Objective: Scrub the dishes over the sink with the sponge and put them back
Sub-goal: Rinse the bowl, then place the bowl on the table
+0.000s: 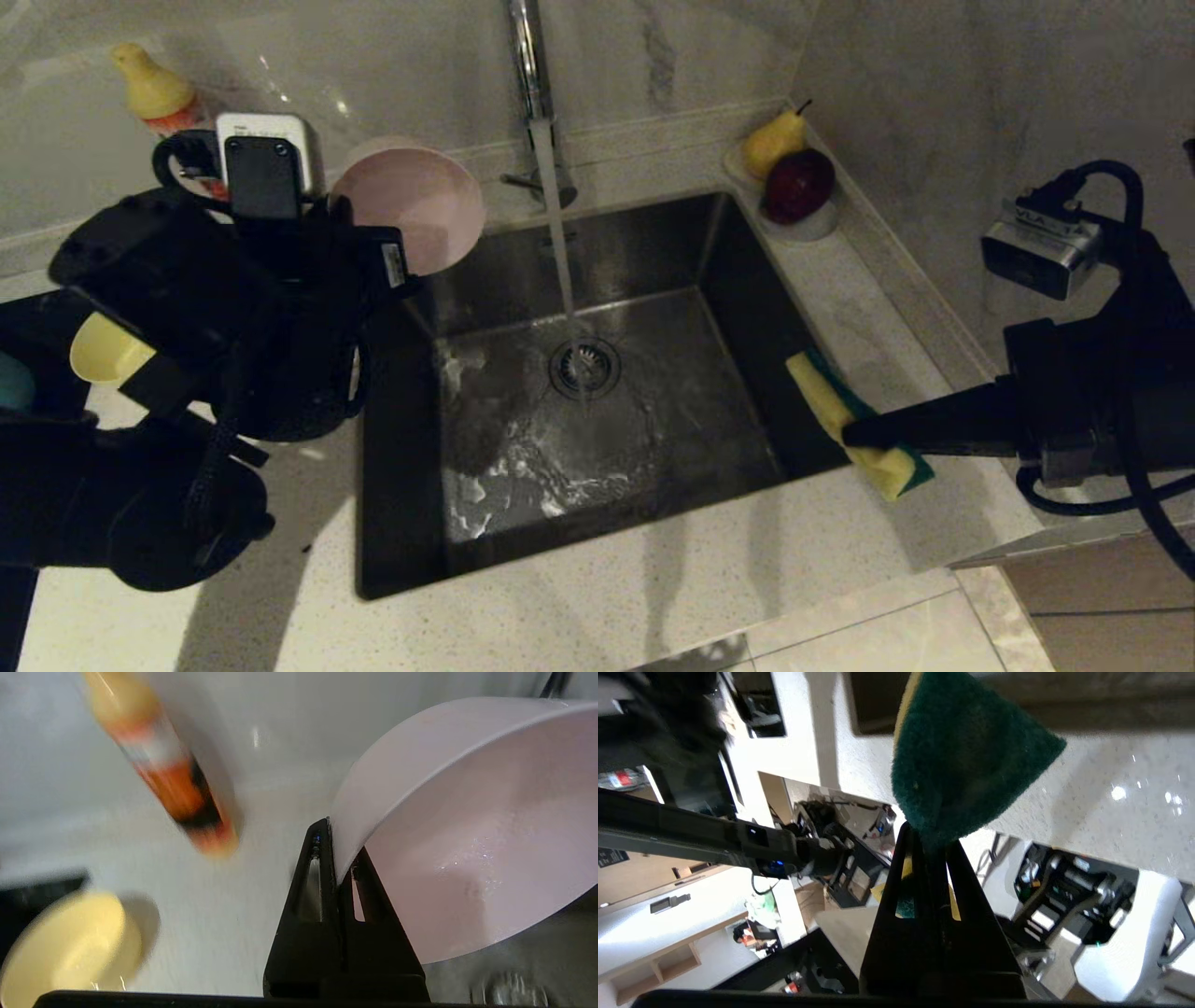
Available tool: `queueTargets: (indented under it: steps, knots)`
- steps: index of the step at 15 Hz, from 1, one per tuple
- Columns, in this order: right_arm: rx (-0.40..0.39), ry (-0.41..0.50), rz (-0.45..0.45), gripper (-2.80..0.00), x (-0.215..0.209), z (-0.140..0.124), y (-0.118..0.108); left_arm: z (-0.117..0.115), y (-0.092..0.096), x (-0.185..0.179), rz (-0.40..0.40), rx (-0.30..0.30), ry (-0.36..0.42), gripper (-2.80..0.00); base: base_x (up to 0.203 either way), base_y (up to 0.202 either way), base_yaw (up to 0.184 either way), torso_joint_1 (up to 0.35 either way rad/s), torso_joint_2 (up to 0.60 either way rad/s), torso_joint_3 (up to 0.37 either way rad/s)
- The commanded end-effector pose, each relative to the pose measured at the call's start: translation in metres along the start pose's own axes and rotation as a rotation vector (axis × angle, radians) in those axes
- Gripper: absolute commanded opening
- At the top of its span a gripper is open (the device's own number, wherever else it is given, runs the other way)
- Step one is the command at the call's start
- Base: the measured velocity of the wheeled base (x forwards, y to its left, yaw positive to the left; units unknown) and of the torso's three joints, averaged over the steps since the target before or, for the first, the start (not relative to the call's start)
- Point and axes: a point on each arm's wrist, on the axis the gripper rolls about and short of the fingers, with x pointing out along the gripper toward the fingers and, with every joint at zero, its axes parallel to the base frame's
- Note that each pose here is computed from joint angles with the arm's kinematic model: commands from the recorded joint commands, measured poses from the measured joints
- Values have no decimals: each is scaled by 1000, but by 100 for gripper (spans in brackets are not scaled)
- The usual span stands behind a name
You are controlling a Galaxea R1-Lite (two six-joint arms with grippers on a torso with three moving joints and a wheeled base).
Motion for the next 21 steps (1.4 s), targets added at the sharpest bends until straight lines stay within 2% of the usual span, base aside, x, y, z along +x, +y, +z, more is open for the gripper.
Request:
queueTargets:
  steps: [1,3,4,6,8,9,12,14,16,19,21]
  knots:
    - [15,22,-15,-280,1,-8,-7,-3,-1,5,-56,49,250,-280,0,0,0,0,0,0]
    - [24,37,-30,-280,1,-15,-12,9,7,2,-116,28,474,-280,0,0,0,0,0,0]
    - [22,36,-28,-280,-2,-17,-12,19,16,-1,-154,-4,583,-280,0,0,0,0,0,0]
    - [21,26,-25,-280,-6,-19,-10,52,43,-7,-202,-175,774,-280,0,0,0,0,0,0]
    - [26,10,-34,-280,-12,-21,-13,68,87,-16,-119,-332,918,-280,0,0,0,0,0,0]
    - [31,13,-39,-280,-12,-23,-14,70,104,-21,-60,-363,959,-280,0,0,0,0,0,0]
    - [40,28,-50,-280,-12,-30,-19,71,145,-26,164,-486,979,-280,0,0,0,0,0,0]
    - [44,31,-58,-280,-12,-32,-21,59,166,-32,311,-527,1006,-280,0,0,0,0,0,0]
    - [49,33,-68,-280,-10,-31,-23,41,180,-34,466,-607,1039,-280,0,0,0,0,0,0]
    - [54,37,-75,-280,-8,-30,-26,13,197,-34,553,-690,1128,-280,0,0,0,0,0,0]
    - [49,31,-85,-280,-9,-29,-28,-18,202,-30,617,-715,1207,-280,0,0,0,0,0,0]
